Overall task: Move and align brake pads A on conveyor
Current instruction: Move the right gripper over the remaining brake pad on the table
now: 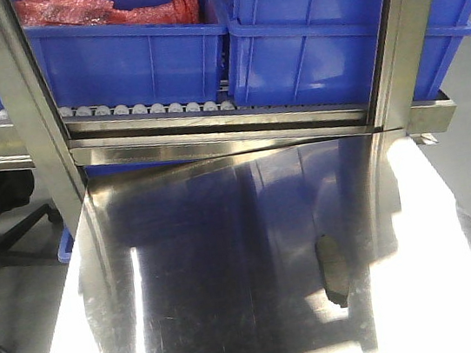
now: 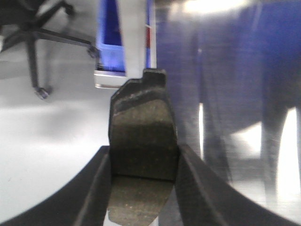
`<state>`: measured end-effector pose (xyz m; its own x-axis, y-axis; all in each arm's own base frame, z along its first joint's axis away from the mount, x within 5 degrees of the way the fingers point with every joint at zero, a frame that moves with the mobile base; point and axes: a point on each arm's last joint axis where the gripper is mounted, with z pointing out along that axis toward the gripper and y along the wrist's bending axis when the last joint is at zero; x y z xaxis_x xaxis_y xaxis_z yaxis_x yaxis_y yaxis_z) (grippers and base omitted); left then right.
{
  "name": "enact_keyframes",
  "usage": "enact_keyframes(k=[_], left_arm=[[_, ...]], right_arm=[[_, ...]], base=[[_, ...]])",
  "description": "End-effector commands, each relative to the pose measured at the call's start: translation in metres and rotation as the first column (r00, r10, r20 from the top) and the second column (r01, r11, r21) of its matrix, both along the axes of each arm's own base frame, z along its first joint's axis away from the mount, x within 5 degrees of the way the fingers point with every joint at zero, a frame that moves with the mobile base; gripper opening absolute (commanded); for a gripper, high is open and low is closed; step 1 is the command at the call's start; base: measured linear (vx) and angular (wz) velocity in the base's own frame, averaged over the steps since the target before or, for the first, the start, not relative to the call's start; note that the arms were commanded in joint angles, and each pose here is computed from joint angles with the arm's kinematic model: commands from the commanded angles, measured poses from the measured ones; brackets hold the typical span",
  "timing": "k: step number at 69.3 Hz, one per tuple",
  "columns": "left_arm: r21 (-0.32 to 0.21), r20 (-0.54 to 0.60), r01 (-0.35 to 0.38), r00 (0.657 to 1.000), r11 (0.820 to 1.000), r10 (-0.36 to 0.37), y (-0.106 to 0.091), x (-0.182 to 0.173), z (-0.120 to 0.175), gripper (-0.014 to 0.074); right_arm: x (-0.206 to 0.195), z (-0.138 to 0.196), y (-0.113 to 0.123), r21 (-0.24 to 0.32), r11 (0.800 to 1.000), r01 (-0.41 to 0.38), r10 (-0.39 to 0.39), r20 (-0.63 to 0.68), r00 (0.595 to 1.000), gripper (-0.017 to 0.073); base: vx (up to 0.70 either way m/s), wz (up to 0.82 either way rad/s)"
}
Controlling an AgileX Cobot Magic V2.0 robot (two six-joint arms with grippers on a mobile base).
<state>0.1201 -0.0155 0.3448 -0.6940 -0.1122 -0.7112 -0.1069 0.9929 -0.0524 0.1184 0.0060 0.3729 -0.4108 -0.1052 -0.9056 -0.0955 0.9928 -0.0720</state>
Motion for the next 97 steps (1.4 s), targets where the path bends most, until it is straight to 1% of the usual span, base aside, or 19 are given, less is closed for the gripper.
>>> enact_keyframes(k=[1,8,15,91,97], left_arm=[[-0.015,0.123,-0.025,0.992,1.000,0.027,0.009,-0.012,0.010,-0.0007],[-0.013,0.144,-0.045,0.988,0.999,0.046,0.015,-0.022,0.006,-0.0007],[0.006,0.148,-0.038,0.988,0.999,0.036,0.016,-0.026,0.005,-0.0007],[0.000,0.155,-0.034,0.987,0.999,0.034,0.016,-0.026,0.006,-0.0006],[0.000,0.155,-0.034,0.987,0.999,0.034,0.016,-0.026,0.006,-0.0006]], right_arm=[[0.002,0.014,-0.001,-0.009,1.000,0.005,-0.004,0.091,0.996,0.0558],[0.002,0.014,-0.001,-0.009,1.000,0.005,-0.004,0.091,0.996,0.0558],[0.002,0.014,-0.001,-0.009,1.000,0.005,-0.004,0.091,0.996,0.0558],[0.002,0.014,-0.001,-0.009,1.000,0.005,-0.004,0.091,0.996,0.0558],[0.002,0.014,0.000,-0.001,1.000,0.003,-0.003,0.092,0.996,0.0558]], base=[[0.00,0.00],[0.00,0.00],[0.00,0.00],[0.00,0.00],[0.00,0.00]])
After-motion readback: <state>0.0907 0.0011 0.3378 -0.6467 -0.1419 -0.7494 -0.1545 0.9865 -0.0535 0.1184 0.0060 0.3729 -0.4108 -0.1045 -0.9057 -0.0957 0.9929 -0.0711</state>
